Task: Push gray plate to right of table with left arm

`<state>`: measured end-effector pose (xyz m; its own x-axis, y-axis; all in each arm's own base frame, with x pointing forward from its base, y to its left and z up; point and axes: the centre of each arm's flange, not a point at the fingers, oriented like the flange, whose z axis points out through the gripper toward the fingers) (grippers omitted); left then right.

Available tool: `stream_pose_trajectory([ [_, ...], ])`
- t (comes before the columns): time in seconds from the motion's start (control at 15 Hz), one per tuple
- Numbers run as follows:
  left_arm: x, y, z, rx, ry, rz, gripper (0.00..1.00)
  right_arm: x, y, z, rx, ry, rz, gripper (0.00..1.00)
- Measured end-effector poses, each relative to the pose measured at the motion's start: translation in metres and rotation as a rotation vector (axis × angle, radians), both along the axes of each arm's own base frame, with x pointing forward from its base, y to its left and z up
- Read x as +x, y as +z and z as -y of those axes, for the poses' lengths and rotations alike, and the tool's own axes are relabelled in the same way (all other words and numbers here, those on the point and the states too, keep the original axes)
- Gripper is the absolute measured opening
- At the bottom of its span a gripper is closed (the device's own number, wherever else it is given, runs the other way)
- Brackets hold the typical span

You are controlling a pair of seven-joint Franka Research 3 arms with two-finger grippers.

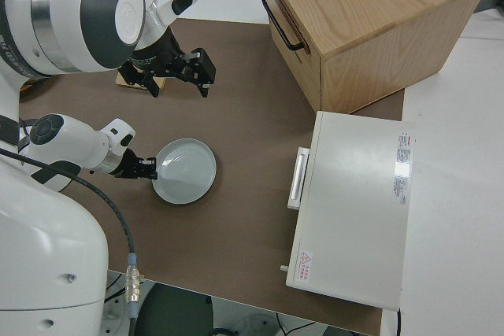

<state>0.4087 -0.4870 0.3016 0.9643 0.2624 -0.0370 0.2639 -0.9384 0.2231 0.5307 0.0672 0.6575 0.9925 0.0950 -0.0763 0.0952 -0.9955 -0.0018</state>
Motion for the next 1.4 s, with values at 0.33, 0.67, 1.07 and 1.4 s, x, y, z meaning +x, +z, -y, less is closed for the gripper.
stream_pose_trajectory([
  [0.33, -0.003, -0.002, 0.012, -0.006, -0.004, -0.002, 0.20, 0.000, 0.000, 0.000, 0.000, 0.000, 0.000, 0.99],
  [0.67, 0.010, 0.005, 0.004, 0.001, 0.017, 0.003, 0.70, 0.000, 0.000, 0.000, 0.000, 0.000, 0.000, 0.99],
  [1.07, 0.041, 0.044, -0.042, 0.040, 0.021, 0.008, 0.99, 0.000, 0.000, 0.000, 0.000, 0.000, 0.000, 0.99],
  [1.4, 0.055, 0.072, -0.112, 0.115, -0.020, -0.025, 0.99, 0.000, 0.000, 0.000, 0.000, 0.000, 0.000, 0.99],
])
